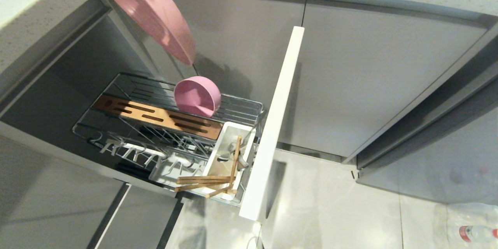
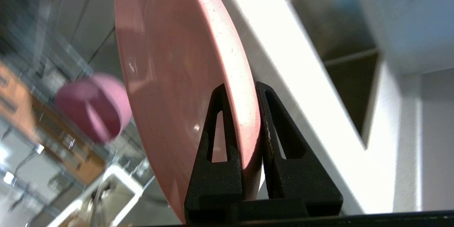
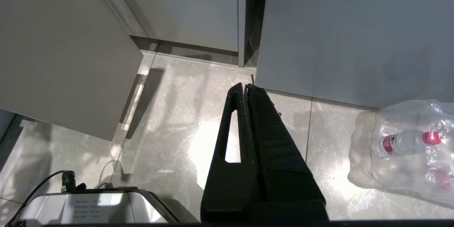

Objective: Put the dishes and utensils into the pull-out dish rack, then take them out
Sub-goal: Take the plate out of the cupboard

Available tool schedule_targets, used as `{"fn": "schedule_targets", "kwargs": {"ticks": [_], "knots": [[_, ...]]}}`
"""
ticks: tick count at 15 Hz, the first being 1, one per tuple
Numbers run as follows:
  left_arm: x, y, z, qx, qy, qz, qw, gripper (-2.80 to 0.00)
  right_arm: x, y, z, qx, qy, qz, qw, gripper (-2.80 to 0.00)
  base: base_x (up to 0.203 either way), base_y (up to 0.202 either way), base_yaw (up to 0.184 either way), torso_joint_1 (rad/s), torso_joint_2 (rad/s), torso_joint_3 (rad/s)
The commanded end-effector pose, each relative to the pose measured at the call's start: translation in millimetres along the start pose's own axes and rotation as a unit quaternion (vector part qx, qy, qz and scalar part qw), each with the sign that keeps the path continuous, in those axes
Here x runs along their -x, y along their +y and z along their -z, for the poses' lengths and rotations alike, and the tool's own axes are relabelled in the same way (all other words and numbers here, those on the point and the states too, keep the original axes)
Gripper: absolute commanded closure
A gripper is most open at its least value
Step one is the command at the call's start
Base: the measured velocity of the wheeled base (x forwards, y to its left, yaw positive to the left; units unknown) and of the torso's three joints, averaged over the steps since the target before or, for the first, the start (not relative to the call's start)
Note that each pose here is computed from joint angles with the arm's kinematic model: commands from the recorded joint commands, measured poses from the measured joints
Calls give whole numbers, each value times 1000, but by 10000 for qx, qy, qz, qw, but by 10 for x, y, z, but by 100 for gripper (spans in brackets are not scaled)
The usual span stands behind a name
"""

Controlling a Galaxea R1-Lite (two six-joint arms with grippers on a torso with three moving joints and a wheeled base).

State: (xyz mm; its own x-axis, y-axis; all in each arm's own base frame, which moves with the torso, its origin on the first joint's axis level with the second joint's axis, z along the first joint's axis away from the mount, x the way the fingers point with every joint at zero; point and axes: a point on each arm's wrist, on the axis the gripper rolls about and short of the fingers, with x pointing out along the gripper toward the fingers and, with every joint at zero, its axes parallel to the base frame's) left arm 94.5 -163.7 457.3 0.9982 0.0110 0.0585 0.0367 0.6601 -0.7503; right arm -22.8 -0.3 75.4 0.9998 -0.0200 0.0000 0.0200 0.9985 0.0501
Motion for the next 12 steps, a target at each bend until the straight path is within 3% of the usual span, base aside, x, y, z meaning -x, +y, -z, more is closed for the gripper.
{"fn": "schedule_targets", "kwargs": {"ticks": [1,7,12], "knots": [[7,-51,-88,-29,-187,102,9998,0,-1,0,4,-2,8,0,10000,0,0,0,0,0,0,0],[55,-221,-451,-498,-1015,571,9919,0,-1,0,4,-2,8,0,10000,0,0,0,0,0,0,0],[8,-202,-614,-1126,-1551,462,9804,0,-1,0,5,-2,15,0,10000,0,0,0,0,0,0,0]]}}
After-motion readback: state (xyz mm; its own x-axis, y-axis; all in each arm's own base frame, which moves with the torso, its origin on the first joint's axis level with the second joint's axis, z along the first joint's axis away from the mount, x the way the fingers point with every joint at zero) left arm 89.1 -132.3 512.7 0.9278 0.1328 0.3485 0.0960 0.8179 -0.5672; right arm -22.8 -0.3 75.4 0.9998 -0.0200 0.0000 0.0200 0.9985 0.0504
